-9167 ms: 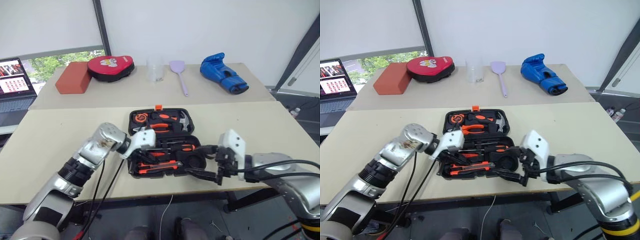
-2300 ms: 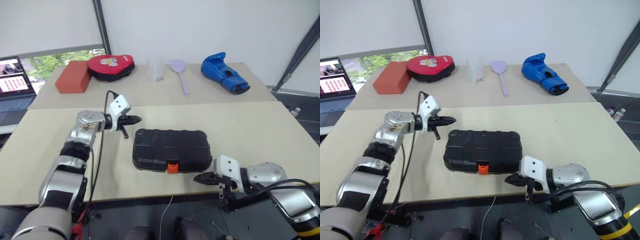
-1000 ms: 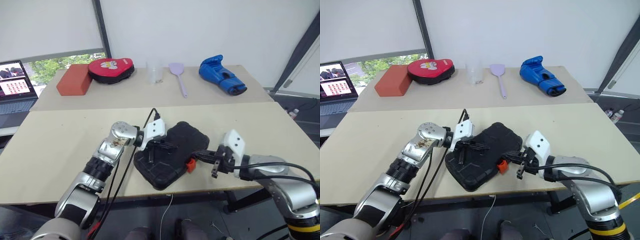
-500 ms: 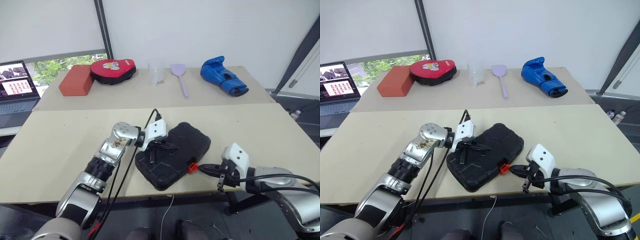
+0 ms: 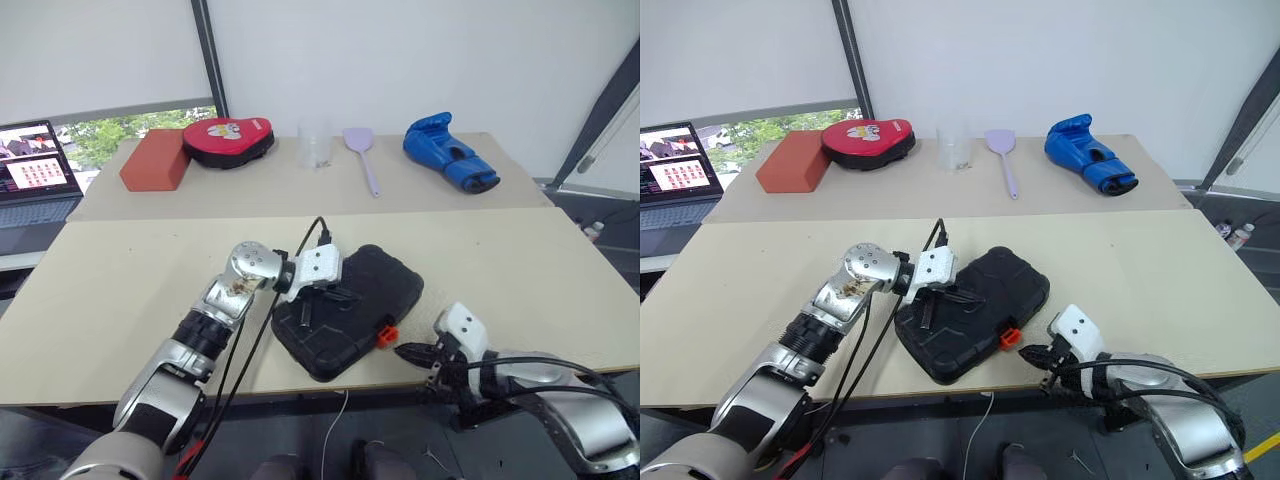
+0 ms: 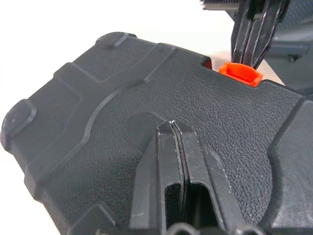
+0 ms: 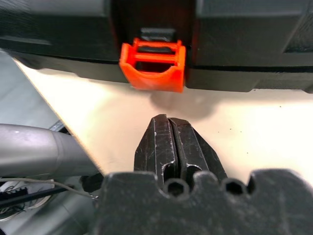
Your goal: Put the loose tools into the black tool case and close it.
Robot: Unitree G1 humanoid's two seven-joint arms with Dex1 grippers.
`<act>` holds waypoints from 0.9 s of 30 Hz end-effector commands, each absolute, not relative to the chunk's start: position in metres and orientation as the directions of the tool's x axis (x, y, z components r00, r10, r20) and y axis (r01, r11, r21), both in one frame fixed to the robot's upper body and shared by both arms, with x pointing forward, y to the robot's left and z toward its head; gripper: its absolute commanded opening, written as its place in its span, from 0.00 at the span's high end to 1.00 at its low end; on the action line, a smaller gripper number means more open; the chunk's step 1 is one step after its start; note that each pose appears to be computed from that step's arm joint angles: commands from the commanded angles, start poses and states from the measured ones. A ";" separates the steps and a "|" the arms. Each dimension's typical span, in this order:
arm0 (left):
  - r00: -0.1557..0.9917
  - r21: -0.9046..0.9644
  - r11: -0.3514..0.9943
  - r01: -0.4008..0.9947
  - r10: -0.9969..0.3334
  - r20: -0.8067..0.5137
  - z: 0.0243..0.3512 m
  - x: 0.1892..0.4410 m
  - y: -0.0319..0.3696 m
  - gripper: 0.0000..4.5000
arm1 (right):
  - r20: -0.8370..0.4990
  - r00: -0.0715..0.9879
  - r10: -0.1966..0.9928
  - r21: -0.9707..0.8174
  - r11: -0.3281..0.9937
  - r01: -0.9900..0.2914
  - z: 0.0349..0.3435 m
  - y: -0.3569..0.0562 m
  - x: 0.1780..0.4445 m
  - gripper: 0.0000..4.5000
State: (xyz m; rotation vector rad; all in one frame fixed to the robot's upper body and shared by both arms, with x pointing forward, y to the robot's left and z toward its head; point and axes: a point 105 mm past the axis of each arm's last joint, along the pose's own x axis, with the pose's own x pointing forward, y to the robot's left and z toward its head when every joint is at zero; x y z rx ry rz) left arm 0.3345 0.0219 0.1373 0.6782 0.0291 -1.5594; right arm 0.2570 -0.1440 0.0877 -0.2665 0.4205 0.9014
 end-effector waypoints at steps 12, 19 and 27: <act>0.003 0.346 -0.269 0.899 -0.786 -0.619 0.084 0.331 0.029 0.99 | -0.327 0.518 0.790 -0.183 0.485 -0.855 0.150 -0.112 0.272 0.99; 0.033 0.336 -0.210 0.918 -0.803 -0.594 0.088 0.337 0.033 0.99 | -0.366 0.526 0.767 -0.173 0.499 -0.849 0.138 -0.116 0.279 0.99; 0.159 0.185 0.081 0.979 -0.872 -0.463 0.131 0.352 0.084 0.68 | -0.287 0.487 0.825 -0.091 0.483 -0.871 0.176 -0.147 0.260 0.67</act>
